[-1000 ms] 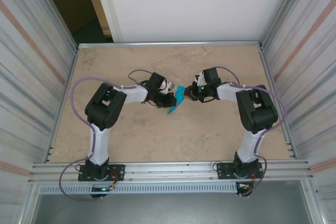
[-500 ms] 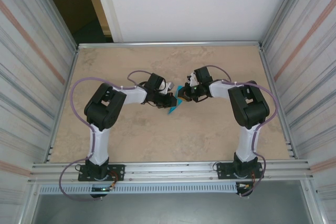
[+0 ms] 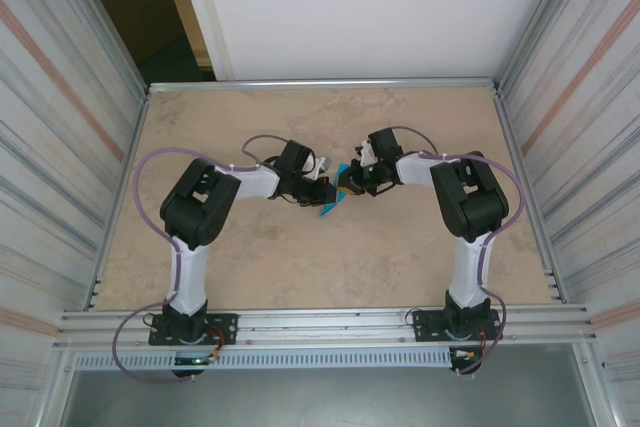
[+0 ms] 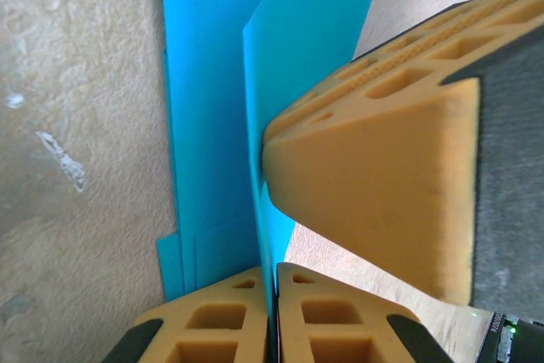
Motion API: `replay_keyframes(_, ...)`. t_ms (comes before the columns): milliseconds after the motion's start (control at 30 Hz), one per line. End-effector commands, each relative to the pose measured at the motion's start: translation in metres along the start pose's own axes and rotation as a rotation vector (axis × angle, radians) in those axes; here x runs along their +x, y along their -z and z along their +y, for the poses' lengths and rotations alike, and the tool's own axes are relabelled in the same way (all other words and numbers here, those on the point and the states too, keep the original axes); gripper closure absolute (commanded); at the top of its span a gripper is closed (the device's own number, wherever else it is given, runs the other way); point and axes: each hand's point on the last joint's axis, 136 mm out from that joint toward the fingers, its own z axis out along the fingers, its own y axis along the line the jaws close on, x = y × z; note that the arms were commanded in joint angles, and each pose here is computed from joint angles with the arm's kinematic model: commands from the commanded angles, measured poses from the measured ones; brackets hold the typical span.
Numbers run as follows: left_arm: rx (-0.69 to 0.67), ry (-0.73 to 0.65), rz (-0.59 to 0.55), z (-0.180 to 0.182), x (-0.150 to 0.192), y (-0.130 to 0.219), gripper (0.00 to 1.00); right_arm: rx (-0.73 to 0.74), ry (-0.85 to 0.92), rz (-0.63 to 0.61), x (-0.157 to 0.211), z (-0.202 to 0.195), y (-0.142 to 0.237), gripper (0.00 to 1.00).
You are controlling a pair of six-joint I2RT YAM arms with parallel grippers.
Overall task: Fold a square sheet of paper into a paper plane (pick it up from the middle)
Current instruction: Fold the wing for the fifth time at the center of the table.
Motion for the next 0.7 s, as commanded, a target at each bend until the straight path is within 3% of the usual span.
replay_keyframes(0,-0.161,0.112,0.114,0.058,0.050,-0.021,0.90,-0.046,0.047,0.022,-0.004,0.008,0.001,0.90)
replay_keyframes(233,-0.171,0.124,0.113,0.066,0.056,-0.024,0.92,-0.092,0.073,-0.074,-0.005,0.015,0.040,0.85)
replay_keyframes(467,-0.174,0.135,0.112,0.071,0.060,-0.026,0.92,-0.047,0.054,-0.014,0.013,-0.002,0.021,0.87)
replay_keyframes(667,-0.178,0.139,0.119,0.073,0.063,-0.026,0.92,-0.058,0.073,0.009,0.006,0.005,0.010,0.88)
